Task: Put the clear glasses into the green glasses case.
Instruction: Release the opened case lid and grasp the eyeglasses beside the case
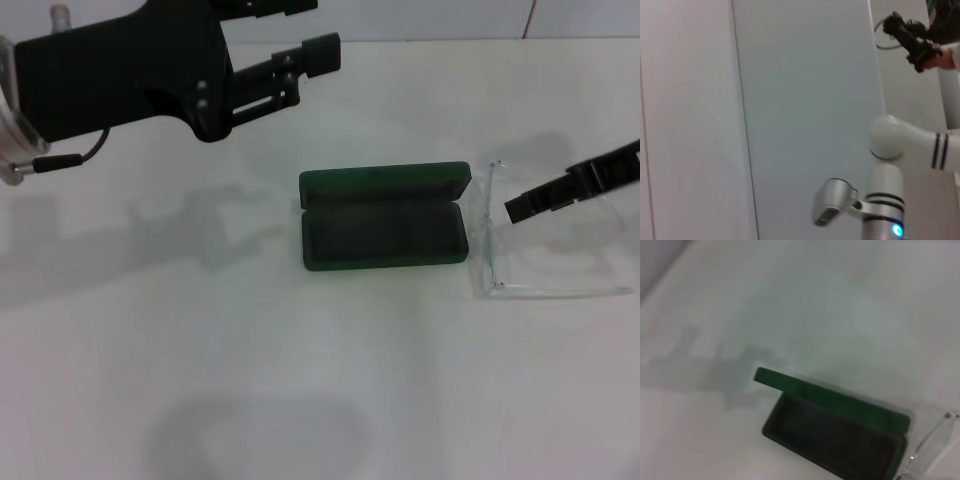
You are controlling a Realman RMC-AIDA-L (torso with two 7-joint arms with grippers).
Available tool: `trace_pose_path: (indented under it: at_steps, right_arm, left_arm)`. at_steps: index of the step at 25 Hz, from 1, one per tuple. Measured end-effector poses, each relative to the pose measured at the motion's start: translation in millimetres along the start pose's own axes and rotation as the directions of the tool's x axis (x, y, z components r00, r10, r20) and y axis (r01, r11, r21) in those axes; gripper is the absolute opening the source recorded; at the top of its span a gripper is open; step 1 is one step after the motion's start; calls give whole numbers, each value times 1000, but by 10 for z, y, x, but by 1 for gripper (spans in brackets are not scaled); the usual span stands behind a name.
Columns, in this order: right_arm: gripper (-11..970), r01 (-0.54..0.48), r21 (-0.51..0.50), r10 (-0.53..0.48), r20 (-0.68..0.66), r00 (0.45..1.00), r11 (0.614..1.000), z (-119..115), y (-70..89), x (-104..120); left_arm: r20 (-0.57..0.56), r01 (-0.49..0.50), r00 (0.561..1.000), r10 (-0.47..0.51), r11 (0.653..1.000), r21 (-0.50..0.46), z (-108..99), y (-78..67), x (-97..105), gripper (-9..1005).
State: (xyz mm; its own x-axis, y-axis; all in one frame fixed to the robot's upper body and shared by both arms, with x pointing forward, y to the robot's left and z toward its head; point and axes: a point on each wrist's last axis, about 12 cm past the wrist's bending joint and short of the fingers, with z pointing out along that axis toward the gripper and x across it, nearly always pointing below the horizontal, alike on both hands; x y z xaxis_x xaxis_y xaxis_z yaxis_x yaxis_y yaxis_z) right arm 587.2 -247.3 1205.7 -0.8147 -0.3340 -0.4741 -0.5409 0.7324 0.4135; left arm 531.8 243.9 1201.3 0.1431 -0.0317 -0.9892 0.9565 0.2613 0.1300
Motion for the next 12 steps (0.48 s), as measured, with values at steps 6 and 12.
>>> trace_pose_path:
  at_steps: [6, 12]
  right_arm:
    - [693, -41, 127, 48, -52, 998, 991, 75, 100, -341]
    - [693, -52, 197, 81, -142, 987, 979, 283, 140, -497]
  left_arm:
    - [-13, -59, 998, 59, 997, 51, 18, -10, 28, 487]
    - [-10, -89, 996, 90, 993, 76, 88, 10, 58, 486]
